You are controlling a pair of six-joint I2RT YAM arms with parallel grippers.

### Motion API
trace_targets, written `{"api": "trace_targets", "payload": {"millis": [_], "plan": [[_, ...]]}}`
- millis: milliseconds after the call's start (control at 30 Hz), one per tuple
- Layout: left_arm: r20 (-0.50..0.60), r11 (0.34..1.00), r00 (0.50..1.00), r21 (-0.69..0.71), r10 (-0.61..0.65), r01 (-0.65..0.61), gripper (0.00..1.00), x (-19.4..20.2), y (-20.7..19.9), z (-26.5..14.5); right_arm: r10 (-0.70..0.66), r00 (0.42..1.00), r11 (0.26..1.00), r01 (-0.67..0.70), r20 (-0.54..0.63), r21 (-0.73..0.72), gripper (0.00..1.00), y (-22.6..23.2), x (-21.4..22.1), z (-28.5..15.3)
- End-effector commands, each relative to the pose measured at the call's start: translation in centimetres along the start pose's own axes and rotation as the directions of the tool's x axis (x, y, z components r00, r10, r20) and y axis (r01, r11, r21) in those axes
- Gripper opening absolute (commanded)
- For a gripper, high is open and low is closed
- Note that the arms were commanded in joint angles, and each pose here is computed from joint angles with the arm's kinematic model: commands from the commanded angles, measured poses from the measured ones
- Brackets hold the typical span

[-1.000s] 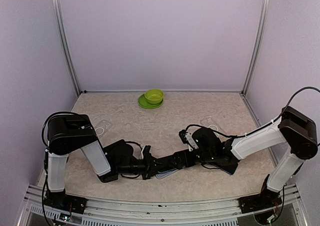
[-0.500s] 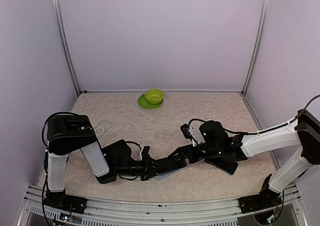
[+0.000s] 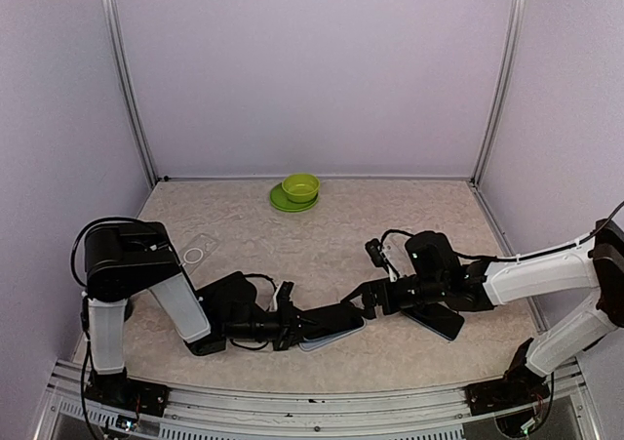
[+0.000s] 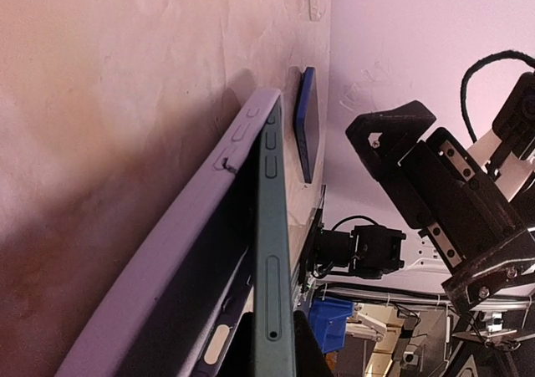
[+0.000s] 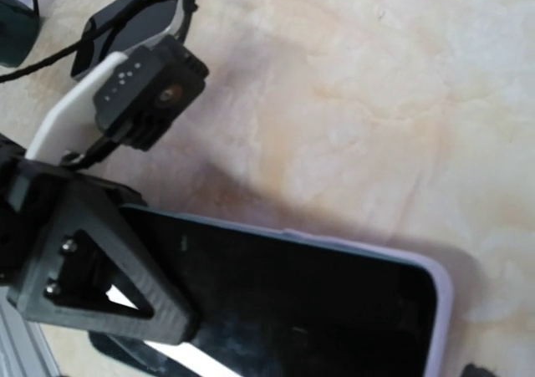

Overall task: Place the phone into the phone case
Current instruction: Install the phone on the phone case.

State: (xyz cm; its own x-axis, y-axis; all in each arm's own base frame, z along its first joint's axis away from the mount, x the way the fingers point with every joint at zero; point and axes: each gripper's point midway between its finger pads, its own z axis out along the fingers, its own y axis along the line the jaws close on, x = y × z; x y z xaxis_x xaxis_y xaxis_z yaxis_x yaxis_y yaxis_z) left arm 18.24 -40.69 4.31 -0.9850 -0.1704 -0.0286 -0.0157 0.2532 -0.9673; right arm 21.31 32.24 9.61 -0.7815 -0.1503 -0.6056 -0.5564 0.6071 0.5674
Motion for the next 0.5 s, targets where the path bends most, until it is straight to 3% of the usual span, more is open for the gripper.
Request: {"api": "trace_targets", "payload": {"millis": [0, 467], "plan": [[-0.033, 0.993, 0.995, 0.084, 0.091, -0.088, 0.00, 0.9, -3.0, -0.3, -0.003, 1.000, 1.000, 0.003, -0.012, -0.006, 1.00, -0.4, 0.5, -0.6], [-0.039, 0.963, 0.980, 0.197, 0.194, -0.183, 0.00, 1.7, -6.5, -0.5, 0.022, 0.999, 0.999, -0.023, -0.035, -0.048, 1.00, -0.6, 0.9, -0.7]]}}
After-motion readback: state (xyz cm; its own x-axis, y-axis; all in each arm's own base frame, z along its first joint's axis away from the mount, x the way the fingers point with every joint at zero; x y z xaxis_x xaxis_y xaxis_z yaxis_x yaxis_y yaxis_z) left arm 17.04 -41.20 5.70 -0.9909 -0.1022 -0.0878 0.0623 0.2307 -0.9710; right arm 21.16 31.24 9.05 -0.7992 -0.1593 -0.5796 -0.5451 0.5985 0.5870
